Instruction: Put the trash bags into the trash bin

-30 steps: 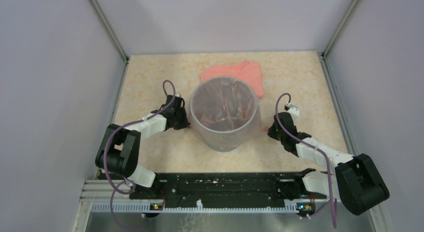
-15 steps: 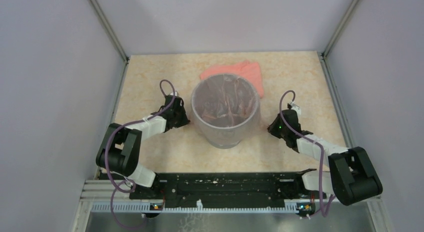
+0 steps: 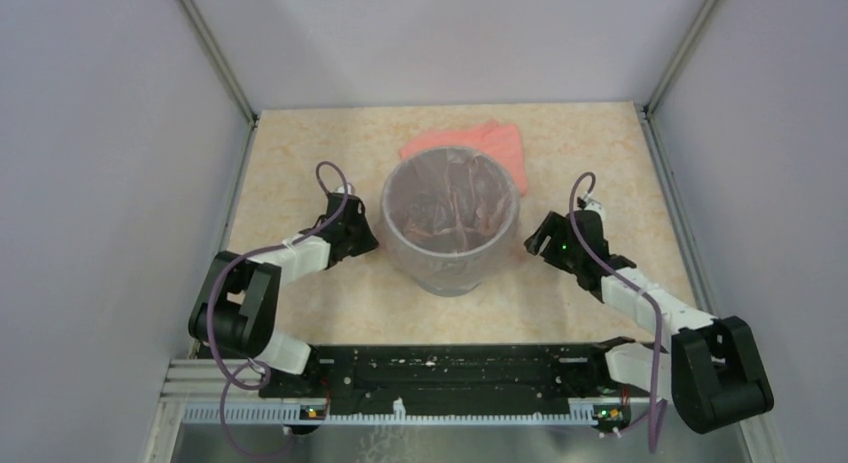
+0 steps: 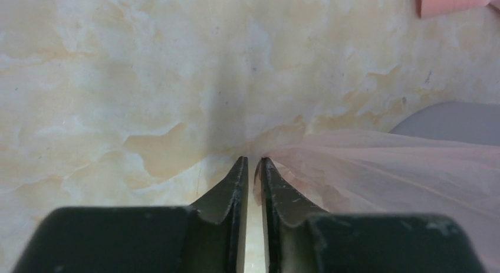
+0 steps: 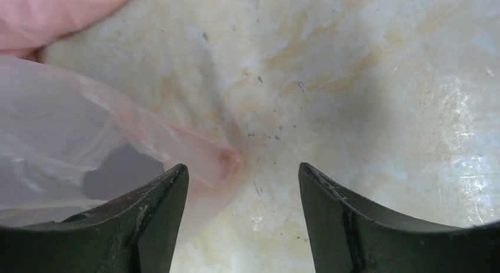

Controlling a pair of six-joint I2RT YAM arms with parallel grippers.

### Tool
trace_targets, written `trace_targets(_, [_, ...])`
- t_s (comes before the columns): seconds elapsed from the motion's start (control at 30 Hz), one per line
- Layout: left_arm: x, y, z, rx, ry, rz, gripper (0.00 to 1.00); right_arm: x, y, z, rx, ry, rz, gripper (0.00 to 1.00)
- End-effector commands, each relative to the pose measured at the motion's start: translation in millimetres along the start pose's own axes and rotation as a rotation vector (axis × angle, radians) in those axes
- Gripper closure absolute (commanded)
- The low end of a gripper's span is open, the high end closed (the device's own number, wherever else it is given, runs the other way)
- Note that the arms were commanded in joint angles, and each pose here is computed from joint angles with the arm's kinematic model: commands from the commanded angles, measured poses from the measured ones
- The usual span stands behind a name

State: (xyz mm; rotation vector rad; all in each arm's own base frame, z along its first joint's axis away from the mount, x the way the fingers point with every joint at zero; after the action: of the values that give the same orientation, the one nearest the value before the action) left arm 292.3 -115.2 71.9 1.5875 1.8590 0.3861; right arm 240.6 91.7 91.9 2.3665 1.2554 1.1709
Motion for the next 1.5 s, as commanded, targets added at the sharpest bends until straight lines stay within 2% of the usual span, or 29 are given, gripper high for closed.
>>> trace_targets(0.0, [1,1,-16,-0.008,-0.01,0.011,0.76,13,21,-19,-0.06,0.018,-0.011,0.3])
trace_targets(0.2, [0,6,-38,-0.032,-0.007,0.014,0.62,23,35,-40,-0.096,0.027,-0.043,0.24])
trace_targets(0.33, [-1,12,-53,-0.062,-0.009,0.016,0.58,38,50,-58,-0.123,0.06,-0.073,0.2])
trace_targets(0.53, [-7,28,-78,-0.124,-0.029,0.037,0.58,73,78,-95,-0.162,0.131,-0.14,0.13])
trace_targets(0.87, [-34,59,-116,-0.225,-0.179,0.073,0.63,158,111,-156,-0.229,0.216,-0.334,0.09])
trace_targets(1.07, [-45,64,-127,-0.261,-0.236,0.088,0.67,207,100,-162,-0.195,0.26,-0.465,0.02])
trace_targets(1.27, [-65,60,-135,-0.27,-0.304,0.135,0.68,247,80,-170,-0.166,0.309,-0.572,0.02])
trace_targets(1.47, [-95,47,-141,-0.278,-0.357,0.198,0.69,265,53,-157,-0.082,0.308,-0.686,0.01])
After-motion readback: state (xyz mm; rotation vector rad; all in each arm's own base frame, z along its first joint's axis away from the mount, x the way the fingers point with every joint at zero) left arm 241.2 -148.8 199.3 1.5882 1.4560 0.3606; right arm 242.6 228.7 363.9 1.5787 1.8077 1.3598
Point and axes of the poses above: each gripper's point midway between its finger pads, its own z axis out along the fingers, its own x axis along the line the jaws close on, y = z × x, the point moved 6 cm from there along -z, back along the fingers, and after that the axes turned 9 degrees about z, right-handed, at the moved point
